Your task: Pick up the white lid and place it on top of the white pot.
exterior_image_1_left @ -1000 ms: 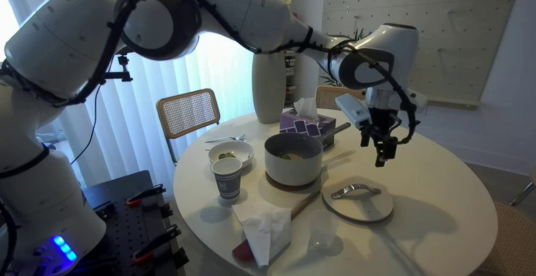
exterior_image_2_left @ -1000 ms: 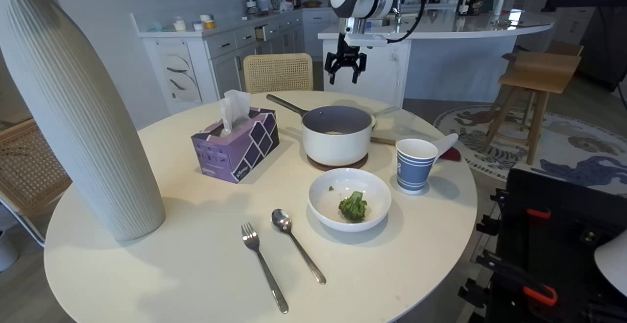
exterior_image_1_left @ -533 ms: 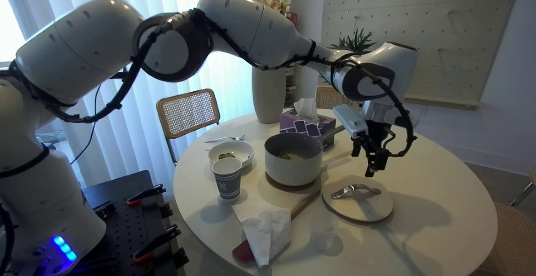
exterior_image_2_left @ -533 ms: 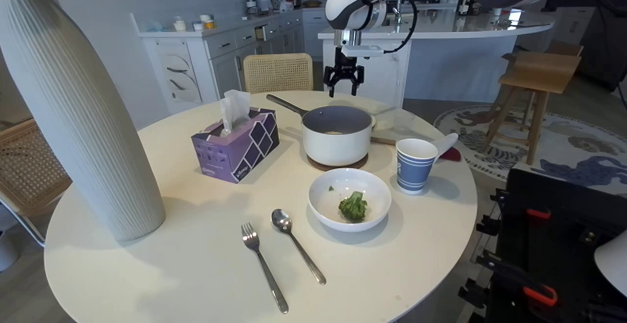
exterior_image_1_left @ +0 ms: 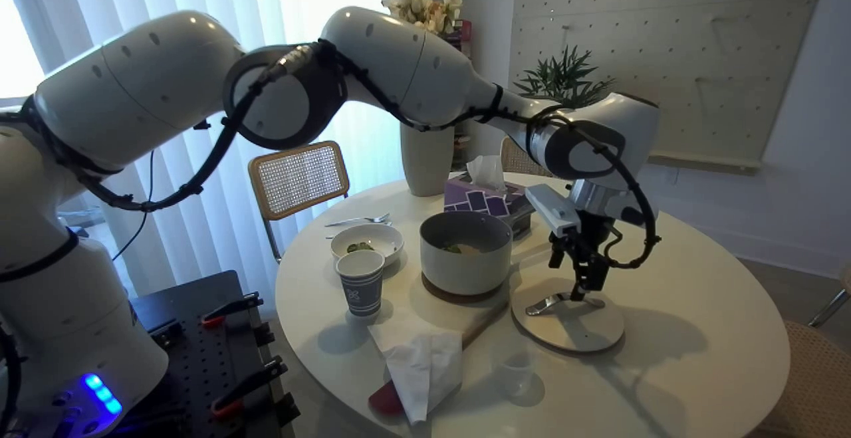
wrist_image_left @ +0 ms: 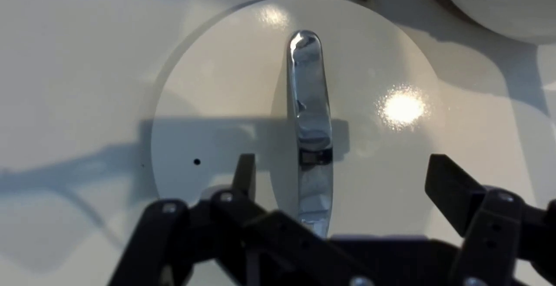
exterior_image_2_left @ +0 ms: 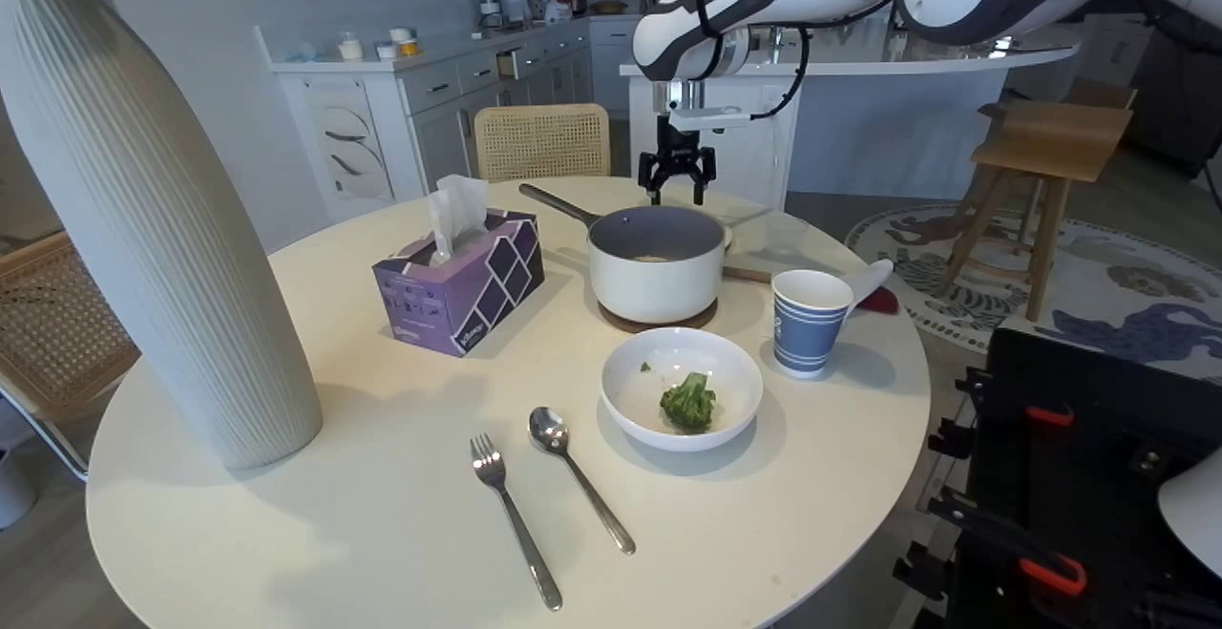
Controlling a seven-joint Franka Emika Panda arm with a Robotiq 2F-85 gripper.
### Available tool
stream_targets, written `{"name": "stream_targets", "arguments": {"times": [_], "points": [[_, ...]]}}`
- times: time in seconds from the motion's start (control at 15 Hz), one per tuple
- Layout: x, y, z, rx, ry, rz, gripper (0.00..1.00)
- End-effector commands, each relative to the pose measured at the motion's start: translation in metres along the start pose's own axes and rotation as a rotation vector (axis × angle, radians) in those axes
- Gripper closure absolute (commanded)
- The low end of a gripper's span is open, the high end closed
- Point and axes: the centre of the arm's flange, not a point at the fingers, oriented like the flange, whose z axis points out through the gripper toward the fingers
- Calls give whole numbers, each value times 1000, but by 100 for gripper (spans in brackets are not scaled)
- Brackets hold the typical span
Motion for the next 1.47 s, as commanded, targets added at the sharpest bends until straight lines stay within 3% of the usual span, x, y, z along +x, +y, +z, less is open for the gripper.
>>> {"name": "stream_targets", "arguments": {"times": [0.0,0.8,1.33,1.4], "points": [[12,2,0,-36,-20,-10,0],[13,5,27,-64,-39,-17,0],[18,4,27,-96,18,-46,0],[18,4,27,-100,23,-48,25]]}}
